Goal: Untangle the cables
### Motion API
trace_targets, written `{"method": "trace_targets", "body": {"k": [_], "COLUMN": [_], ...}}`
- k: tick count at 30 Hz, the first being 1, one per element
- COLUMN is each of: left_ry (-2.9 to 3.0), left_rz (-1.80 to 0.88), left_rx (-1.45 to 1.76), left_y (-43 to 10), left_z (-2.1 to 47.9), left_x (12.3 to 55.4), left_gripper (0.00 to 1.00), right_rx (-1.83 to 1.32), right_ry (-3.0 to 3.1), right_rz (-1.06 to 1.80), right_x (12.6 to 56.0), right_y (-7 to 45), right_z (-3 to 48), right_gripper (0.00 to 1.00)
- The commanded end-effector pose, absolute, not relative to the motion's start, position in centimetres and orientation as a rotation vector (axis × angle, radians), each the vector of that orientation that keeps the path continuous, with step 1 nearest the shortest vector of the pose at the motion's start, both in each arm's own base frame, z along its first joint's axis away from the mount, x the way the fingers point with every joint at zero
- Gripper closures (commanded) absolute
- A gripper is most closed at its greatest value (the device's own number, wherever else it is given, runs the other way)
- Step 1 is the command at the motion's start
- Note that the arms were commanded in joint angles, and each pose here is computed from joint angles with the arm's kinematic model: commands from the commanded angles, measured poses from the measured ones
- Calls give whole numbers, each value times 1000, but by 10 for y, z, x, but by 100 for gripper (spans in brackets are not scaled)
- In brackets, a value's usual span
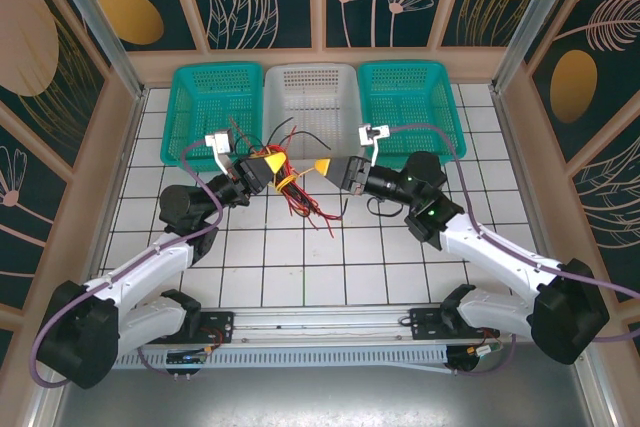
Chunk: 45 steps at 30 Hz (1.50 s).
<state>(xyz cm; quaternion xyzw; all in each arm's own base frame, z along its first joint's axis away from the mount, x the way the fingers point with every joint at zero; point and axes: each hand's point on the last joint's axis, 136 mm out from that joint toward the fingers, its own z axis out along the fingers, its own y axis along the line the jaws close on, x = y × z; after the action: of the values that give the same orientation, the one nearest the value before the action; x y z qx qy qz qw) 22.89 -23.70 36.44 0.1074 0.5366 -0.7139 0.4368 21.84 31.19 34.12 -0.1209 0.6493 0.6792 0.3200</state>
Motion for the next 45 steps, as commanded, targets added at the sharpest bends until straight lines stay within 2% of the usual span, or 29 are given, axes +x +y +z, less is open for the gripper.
{"method": "trace_targets", "body": {"k": [1, 7, 9, 15, 20, 31, 38, 45], "left_ry": [1226, 1222, 1225, 1228, 1204, 944, 805, 727], "left_rz": [-1793, -1802, -1802, -1802, -1835, -1952, -1909, -1696], "left_rx": [330, 338, 334, 325, 310, 236, 140, -68], "left_y": [-234, -235, -235, -235, -235, -213, -209, -188], "left_z": [391, 393, 392, 392, 399, 452, 478, 506], "left_x": [217, 217, 217, 220, 221, 211, 234, 278], "left_gripper": [100, 100, 100, 100, 100, 100, 100, 100], "right_rx": [-356, -323, -327, -337, -308, -210, -211, -123], "right_ry": [1610, 1612, 1608, 1606, 1616, 1582, 1576, 1521], "right_rz": [1807, 1803, 1806, 1812, 1797, 1670, 1859, 1932], "right_x": [212, 217, 217, 214, 219, 238, 239, 224], "right_y": [304, 299, 298, 299, 298, 306, 330, 332], "right_z": [363, 362, 362, 360, 362, 356, 355, 342], "right_gripper": [81, 76, 80, 100, 100, 100, 100, 100]}}
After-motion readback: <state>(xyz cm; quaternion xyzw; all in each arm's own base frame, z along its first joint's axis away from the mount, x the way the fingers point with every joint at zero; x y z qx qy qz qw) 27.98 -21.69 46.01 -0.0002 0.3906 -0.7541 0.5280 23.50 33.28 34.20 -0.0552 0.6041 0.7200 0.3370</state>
